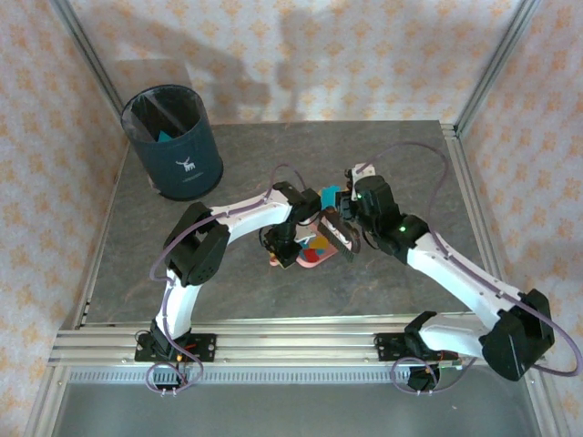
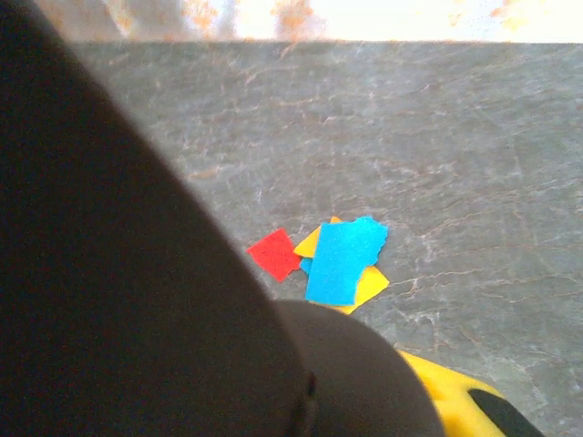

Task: Sweep away the paper scraps from the table

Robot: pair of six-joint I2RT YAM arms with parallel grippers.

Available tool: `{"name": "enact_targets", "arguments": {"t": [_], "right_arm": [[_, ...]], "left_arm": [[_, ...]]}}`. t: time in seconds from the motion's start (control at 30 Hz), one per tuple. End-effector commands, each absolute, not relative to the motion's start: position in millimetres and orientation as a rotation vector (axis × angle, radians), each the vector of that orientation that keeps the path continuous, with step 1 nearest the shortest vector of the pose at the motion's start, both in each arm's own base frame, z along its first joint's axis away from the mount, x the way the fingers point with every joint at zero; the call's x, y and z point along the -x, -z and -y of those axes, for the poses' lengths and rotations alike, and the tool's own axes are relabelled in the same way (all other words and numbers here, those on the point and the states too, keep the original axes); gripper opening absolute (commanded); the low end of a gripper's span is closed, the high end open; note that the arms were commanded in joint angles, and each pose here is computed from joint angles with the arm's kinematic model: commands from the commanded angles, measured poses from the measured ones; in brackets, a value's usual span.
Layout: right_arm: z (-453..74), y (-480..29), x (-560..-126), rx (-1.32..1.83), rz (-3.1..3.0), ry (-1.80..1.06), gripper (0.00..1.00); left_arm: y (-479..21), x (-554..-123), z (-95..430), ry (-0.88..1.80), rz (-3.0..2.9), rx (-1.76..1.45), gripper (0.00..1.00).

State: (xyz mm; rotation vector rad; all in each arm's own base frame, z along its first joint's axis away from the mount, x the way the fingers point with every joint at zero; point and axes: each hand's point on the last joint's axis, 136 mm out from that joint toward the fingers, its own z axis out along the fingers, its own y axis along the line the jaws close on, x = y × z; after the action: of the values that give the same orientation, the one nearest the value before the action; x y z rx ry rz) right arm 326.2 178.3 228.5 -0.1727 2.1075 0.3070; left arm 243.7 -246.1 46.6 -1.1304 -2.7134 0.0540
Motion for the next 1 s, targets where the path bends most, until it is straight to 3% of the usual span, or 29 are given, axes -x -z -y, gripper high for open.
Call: {"name": "enact_targets", "arguments": {"t": [0.0, 0.37, 0.97], "right_arm": [[-157, -260, -325, 0.023, -1.994, -0.287, 0.00], [-84, -277, -311, -0.243, -1.890, -0.102, 0.00], [-90, -246, -317, -0.211, -1.974, -0.080, 0.00]], "left_arm": [[-63, -247, 248, -0.072, 2.790, 1.146, 0.00], [-109, -270, 244, -0.258, 2.992, 1.072, 0.00], [-224, -328, 202, -0.526, 3.315, 0.829, 0.00]]}}
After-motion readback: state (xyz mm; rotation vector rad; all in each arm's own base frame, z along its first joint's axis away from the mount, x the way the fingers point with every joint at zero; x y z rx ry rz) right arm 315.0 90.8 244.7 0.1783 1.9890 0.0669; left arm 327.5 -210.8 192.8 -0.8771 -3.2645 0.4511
